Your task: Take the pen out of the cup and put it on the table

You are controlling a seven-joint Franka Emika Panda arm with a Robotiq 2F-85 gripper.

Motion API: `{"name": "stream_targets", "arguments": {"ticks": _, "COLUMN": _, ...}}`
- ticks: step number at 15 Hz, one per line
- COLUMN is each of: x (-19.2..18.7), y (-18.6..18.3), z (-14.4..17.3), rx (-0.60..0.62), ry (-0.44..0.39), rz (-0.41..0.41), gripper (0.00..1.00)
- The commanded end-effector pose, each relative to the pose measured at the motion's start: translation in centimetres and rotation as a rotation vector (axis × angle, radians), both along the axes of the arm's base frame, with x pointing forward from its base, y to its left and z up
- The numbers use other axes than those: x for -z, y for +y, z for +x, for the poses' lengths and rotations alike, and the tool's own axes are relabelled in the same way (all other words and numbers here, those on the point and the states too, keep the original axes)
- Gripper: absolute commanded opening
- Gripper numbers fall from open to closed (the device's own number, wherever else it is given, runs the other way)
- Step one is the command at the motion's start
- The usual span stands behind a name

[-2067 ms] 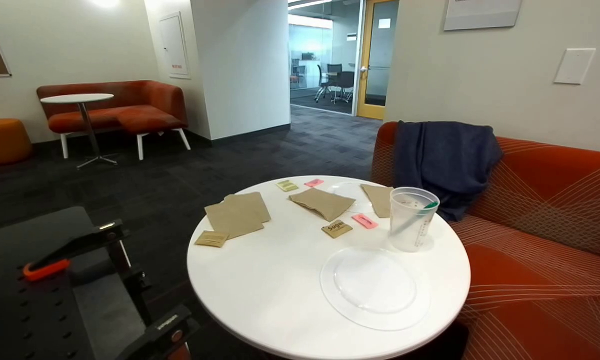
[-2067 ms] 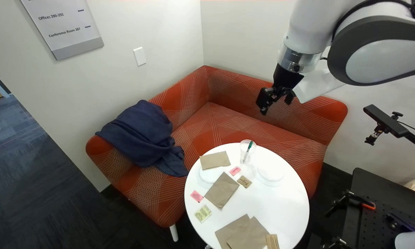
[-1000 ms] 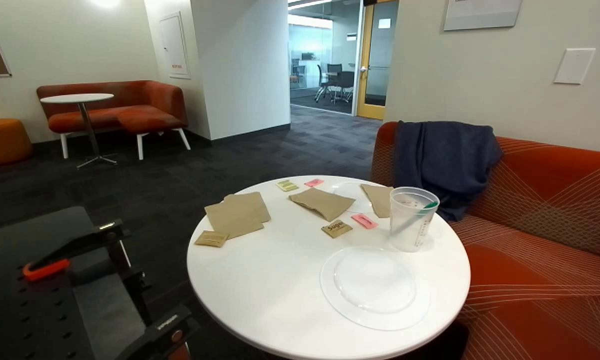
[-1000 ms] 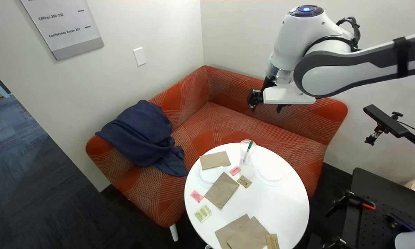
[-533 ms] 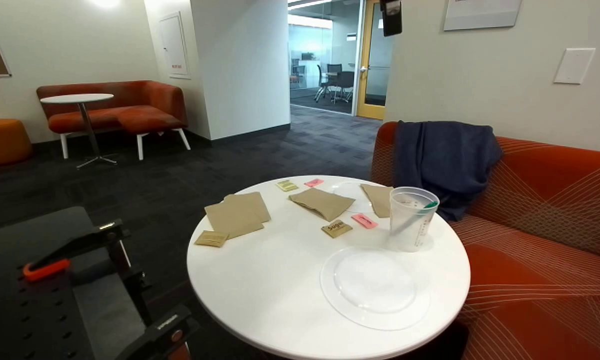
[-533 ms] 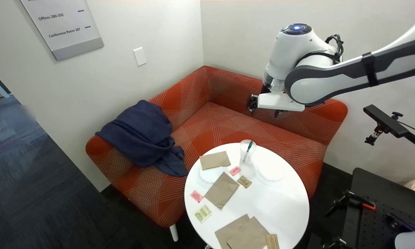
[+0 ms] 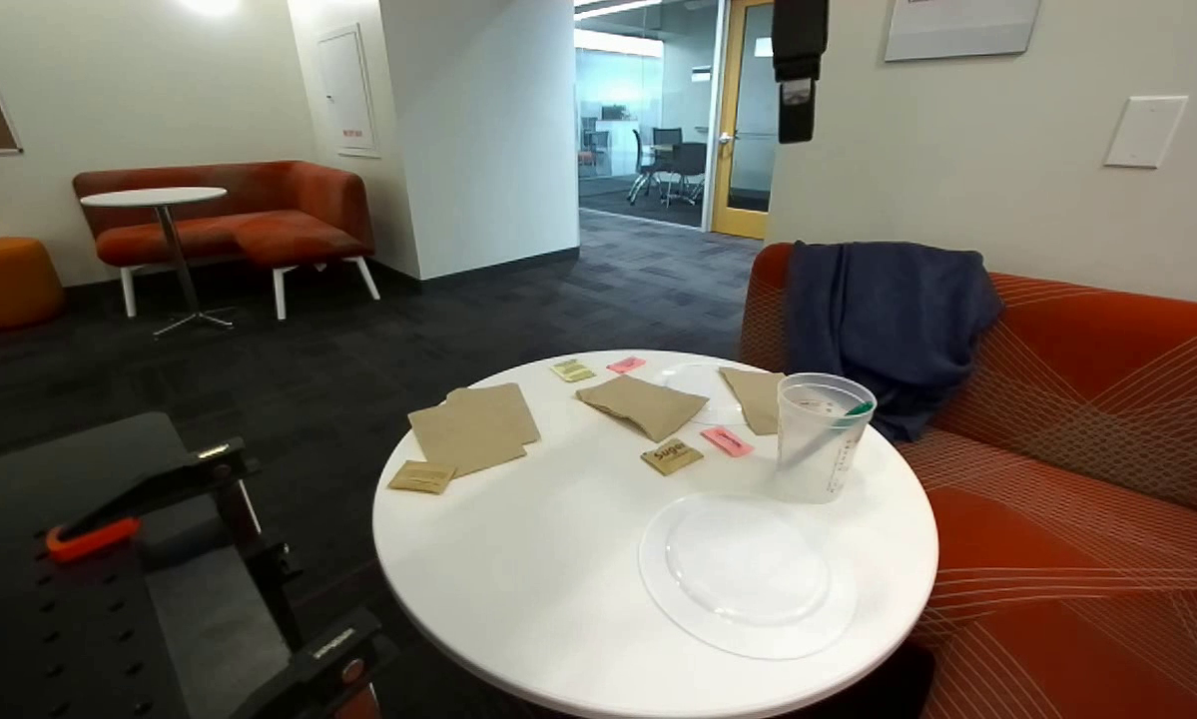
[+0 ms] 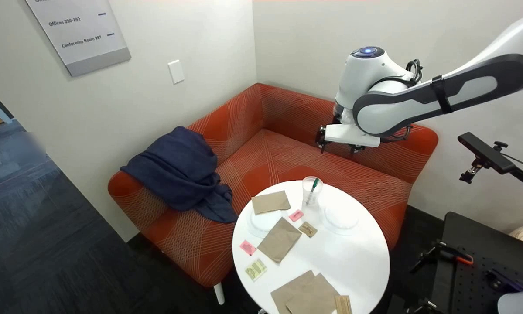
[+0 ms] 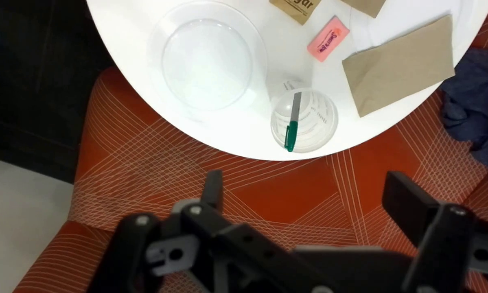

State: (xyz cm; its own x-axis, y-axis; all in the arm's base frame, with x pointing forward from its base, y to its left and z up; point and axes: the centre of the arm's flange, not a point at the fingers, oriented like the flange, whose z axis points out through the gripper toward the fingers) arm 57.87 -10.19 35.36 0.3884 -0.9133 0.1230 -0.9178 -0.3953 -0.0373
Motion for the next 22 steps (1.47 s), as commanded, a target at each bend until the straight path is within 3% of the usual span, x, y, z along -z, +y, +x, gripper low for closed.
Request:
{"name": "stream_targets", "arguments": {"ticks": 1, "x": 0.3, "y": -0.2, "z": 0.0, "rx": 0.007, "ry": 0.005, "rz": 0.005, "gripper": 1.0}}
{"name": "stream_targets", "arguments": {"ticks": 9, "x": 0.6, "y": -0.3, "z": 0.0, "rx": 0.012, "ry": 0.009, "rz": 0.009, "gripper": 1.0}}
{"name": "stream_targets", "arguments": {"ticks": 22, "x": 3.4, "y": -0.6, "z": 1.9, "rx": 0.19, "ry": -0.106, "rz": 0.033, "gripper": 1.0}}
